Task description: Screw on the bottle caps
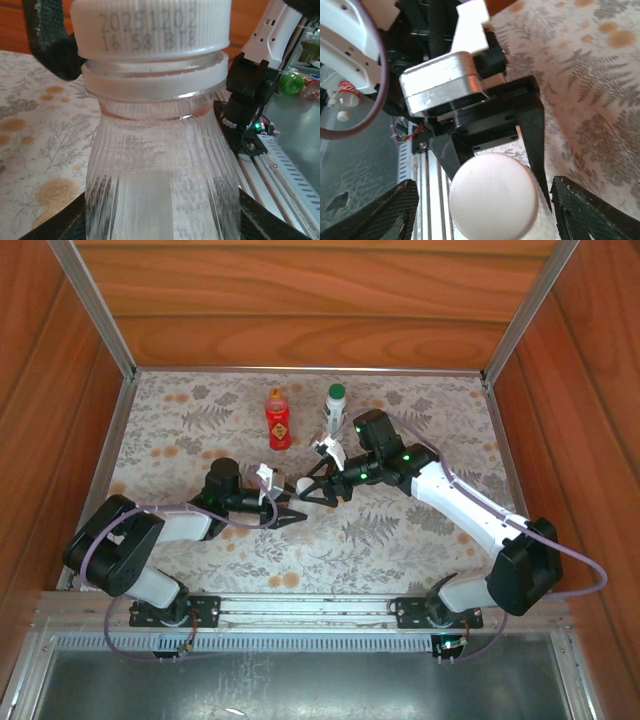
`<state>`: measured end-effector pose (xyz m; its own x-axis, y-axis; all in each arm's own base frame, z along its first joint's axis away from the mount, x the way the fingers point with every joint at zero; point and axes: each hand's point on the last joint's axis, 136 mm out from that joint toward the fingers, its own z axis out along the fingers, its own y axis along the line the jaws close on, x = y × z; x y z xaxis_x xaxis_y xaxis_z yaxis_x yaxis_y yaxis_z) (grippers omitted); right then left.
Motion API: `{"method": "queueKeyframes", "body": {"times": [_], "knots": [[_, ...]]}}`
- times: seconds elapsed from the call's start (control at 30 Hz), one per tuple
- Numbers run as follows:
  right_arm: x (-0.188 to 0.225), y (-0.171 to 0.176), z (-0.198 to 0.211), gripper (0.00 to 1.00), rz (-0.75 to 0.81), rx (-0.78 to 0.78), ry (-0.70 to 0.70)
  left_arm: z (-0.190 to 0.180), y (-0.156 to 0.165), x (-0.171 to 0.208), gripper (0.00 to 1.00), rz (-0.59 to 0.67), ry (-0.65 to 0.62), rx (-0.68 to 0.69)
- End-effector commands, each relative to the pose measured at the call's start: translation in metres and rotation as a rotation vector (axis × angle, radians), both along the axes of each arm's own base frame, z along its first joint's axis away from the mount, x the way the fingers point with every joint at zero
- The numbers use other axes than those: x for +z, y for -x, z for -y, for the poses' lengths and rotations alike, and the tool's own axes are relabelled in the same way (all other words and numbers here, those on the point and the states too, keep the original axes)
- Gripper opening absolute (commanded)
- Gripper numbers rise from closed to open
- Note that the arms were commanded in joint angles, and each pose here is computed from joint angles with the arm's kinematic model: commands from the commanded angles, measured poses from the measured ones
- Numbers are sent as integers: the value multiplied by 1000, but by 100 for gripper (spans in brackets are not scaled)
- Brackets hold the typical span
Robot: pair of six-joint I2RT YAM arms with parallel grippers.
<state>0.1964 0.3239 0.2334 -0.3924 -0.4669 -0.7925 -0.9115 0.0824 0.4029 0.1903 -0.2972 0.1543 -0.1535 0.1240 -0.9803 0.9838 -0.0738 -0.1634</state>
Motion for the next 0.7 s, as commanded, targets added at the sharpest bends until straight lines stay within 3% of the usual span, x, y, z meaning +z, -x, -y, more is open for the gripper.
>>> {"method": "queueKeyframes", "body": {"times": [0.0, 0.1, 0.27, 0.67], "knots": [[20, 7, -5, 69, 74, 117, -109, 4, 6, 17, 47, 39, 39, -48], [16, 9, -4, 59, 69, 129, -101, 5, 5, 18, 46, 42, 39, -43], [8, 10, -2, 58, 65, 125, -86, 7, 1, 23, 46, 53, 44, -26], [-5, -2, -1, 42, 56, 59, -20, 7, -15, 29, 46, 83, 41, 78]]}}
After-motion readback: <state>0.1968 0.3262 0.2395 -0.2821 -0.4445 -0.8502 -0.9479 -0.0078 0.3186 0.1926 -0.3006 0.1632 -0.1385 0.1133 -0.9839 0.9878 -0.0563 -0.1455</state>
